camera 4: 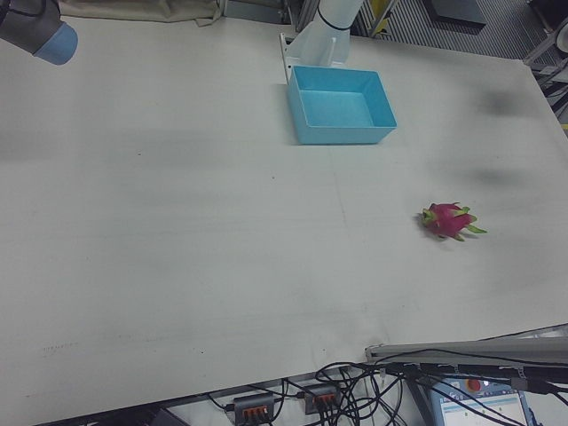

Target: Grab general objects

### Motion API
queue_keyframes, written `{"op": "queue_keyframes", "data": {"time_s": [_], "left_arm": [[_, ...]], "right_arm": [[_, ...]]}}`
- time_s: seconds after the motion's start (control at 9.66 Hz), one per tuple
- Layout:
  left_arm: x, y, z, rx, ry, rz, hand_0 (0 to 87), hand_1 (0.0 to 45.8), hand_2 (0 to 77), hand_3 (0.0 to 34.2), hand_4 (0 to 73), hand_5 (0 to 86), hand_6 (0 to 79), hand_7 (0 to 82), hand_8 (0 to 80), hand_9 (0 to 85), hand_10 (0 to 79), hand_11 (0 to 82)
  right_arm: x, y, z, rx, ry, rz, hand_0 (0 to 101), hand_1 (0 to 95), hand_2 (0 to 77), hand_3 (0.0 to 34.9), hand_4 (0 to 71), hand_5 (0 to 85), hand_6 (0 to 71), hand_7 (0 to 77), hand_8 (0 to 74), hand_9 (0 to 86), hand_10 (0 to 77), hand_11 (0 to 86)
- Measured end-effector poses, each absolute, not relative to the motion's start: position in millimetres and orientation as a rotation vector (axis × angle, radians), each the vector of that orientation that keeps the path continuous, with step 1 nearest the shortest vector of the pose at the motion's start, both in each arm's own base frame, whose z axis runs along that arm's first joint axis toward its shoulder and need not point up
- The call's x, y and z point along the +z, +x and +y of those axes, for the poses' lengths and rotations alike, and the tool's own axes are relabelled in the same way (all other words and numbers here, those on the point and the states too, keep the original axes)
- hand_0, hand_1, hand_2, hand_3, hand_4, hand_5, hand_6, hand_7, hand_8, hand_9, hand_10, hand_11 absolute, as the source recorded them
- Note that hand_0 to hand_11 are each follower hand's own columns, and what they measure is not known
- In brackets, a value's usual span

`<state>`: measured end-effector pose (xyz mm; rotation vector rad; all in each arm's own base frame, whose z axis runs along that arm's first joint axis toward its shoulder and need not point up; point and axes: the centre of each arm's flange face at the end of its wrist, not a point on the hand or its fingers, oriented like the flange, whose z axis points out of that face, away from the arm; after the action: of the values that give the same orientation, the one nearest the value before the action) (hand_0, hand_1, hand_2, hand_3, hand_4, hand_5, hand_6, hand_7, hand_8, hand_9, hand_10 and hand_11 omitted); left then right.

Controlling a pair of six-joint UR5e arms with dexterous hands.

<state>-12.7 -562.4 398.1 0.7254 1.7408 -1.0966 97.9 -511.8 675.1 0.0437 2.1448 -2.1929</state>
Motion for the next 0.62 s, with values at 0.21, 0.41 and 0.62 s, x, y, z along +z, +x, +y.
{"op": "queue_keyframes", "data": {"time_s": [0.21, 0.41, 0.62], "left_arm": [[399.0, -13.2, -563.2, -1.100, 0.726, 1.738, 46.0, 0.0, 1.1, 30.1, 0.0, 2.2, 0.5, 4.4, 6.0, 1.1, 64.9, 0.5], [399.2, -16.1, -561.9, -1.102, 0.730, 1.738, 46.0, 0.0, 1.1, 30.1, 0.0, 2.2, 0.5, 4.4, 6.0, 1.1, 64.9, 0.5], [398.6, -17.6, -561.4, -1.103, 0.733, 1.739, 46.1, 0.0, 1.1, 30.1, 0.0, 2.2, 0.5, 4.4, 6.0, 1.1, 64.9, 0.5]], "right_arm": [[675.1, 97.8, -511.9, -2.193, 0.044, 2.145, 0, 6.0, 1.6, 0.0, 0.0, 0.0, 0.0, 0.0, 0.0, 1.1, 0.0, 1.1], [675.3, 97.7, -511.8, -2.193, 0.044, 2.145, 0, 6.0, 1.6, 0.0, 0.0, 0.0, 0.0, 0.0, 0.0, 1.1, 0.0, 1.1], [675.5, 97.6, -511.8, -2.194, 0.044, 2.144, 0, 6.0, 1.6, 0.0, 0.0, 0.0, 0.0, 0.0, 0.0, 1.1, 0.0, 0.5]]}}
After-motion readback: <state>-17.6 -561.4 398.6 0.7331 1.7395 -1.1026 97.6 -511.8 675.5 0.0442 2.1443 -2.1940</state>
